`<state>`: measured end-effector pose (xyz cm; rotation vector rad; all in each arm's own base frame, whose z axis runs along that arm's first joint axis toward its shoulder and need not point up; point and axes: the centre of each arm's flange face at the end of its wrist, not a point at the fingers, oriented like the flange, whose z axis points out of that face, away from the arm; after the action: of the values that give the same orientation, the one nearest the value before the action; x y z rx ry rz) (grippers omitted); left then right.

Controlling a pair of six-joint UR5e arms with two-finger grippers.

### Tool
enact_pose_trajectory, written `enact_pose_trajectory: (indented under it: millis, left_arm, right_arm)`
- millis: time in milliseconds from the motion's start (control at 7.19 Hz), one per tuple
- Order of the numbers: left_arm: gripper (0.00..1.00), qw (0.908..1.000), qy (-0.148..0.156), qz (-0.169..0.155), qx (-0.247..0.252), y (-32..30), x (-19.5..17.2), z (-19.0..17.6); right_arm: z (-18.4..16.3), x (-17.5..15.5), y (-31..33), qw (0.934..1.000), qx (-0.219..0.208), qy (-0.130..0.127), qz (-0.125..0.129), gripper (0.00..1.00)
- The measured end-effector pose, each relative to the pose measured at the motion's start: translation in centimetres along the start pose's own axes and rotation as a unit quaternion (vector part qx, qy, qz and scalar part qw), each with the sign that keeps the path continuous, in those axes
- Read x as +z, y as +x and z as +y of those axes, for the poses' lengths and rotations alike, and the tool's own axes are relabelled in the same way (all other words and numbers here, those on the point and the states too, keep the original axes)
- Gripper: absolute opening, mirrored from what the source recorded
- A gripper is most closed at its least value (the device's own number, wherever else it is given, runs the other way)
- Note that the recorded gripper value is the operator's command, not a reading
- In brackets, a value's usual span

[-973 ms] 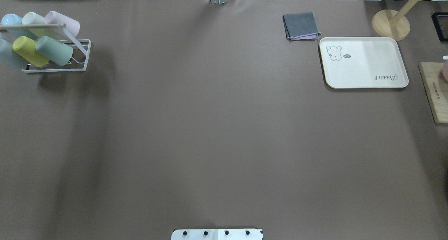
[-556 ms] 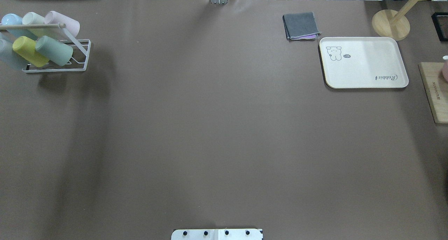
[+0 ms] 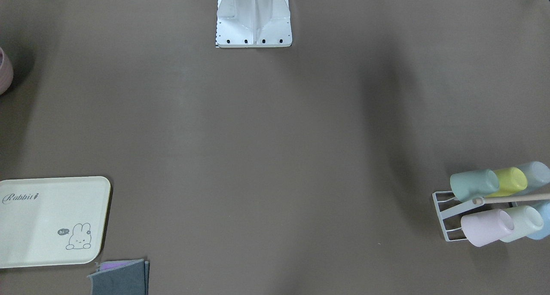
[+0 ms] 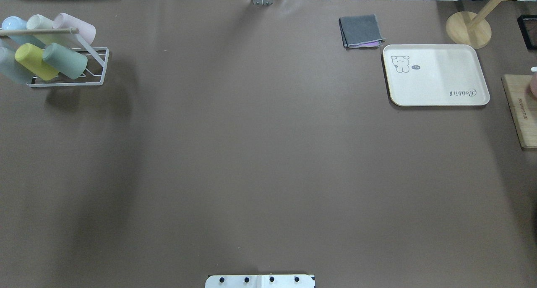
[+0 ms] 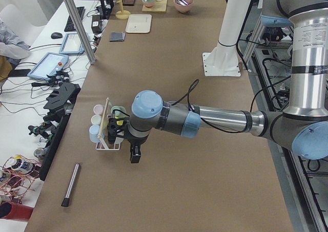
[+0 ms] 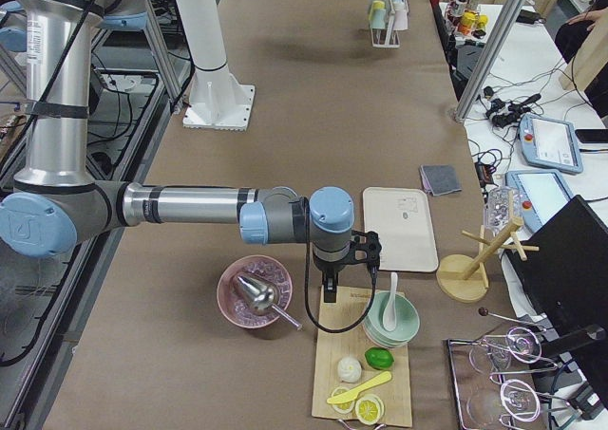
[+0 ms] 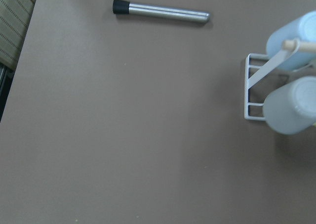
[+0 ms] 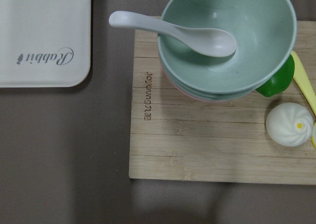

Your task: Pick up and place green cup on tray

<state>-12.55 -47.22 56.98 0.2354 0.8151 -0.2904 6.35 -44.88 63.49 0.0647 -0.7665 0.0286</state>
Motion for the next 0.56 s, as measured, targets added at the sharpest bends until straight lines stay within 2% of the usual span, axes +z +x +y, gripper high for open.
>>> enact_pose_trajectory:
  millis: [139, 556]
  left_arm:
    - [0.99, 0.9999, 0.009, 0.01, 0.003, 1.2, -0.4, -0.5]
    - [0.97, 0.9959, 0.005, 0.034, 0.084, 9.9, 1.9, -3.7]
  right_arm:
    - [0.0, 0.1, 0.2, 1.0, 0.002, -0.001, 0.0, 1.0]
    - [-1.5, 0.2, -0.5, 1.0, -0.007, 0.0, 0.002, 0.98]
